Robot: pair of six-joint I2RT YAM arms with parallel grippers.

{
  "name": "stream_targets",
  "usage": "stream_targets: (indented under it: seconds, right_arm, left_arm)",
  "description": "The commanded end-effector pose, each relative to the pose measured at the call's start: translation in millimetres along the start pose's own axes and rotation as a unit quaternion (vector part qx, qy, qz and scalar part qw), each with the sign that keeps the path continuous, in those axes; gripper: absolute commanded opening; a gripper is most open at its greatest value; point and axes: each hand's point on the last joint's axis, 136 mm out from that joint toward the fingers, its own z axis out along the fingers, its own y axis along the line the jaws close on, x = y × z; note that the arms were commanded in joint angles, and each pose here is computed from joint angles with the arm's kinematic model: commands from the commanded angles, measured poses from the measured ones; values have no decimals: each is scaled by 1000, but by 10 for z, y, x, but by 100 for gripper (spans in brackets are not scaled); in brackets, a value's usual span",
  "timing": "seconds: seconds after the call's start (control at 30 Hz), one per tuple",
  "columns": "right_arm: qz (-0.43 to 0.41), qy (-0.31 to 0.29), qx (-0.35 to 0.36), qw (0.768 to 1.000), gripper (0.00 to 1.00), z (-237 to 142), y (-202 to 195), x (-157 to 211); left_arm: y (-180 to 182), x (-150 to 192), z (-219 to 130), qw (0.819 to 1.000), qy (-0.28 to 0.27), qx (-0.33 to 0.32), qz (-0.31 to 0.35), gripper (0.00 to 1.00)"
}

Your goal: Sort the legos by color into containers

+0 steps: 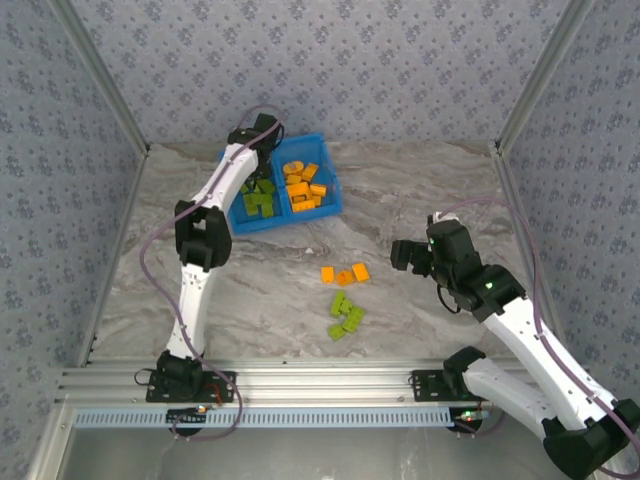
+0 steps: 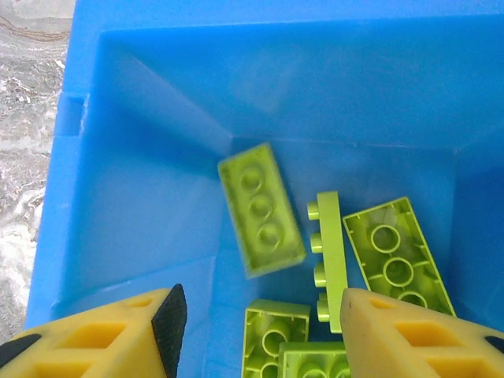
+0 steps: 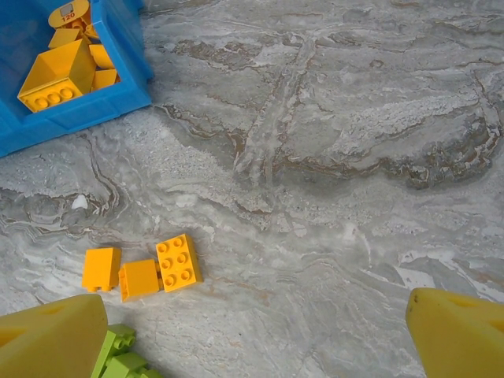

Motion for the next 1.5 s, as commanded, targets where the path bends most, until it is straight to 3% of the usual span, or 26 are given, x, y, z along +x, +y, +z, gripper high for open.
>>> stream_targets:
  seconds: [0.0, 0.17, 0.27, 0.43, 0.6, 0.8, 1.0, 1.3, 1.47]
  right_arm:
    - [12, -7, -1, 1000, 100, -40, 7, -34]
    - [16, -9, -2, 1000, 100, -23, 13, -38]
    - [18, -9, -1, 1000, 100, 6, 8, -23]
    - [19, -10, -4, 1000, 100, 91, 33, -4]
    - [15, -2, -6, 1000, 100, 210, 85, -14]
    - [16, 5, -13, 1000, 100, 345, 174, -57]
    - [19, 17, -13, 1000, 100, 426, 196, -16]
    - [16, 26, 1, 1000, 100, 409, 125, 54]
    - [21, 24, 2, 999, 100, 405, 99, 87]
  left_arm:
    - [157, -306, -680, 998, -39, 43, -35, 56]
    - [175, -270, -1399, 988, -59, 128, -69, 56]
    - [104, -50, -1844, 976, -76, 195, -65, 56]
    - [-153, 708, -2379, 947, -78, 311, 9, 56]
    - [-442, 1660, -2634, 909, -54, 398, 111, 57]
    - [-725, 2760, -2575, 885, 14, 413, 216, 63]
    - [-980, 3491, -2435, 866, 57, 397, 300, 68]
    - [-1209, 4020, -2030, 852, 107, 369, 354, 66]
    - [-1141, 4074, -1844, 862, 105, 341, 360, 57]
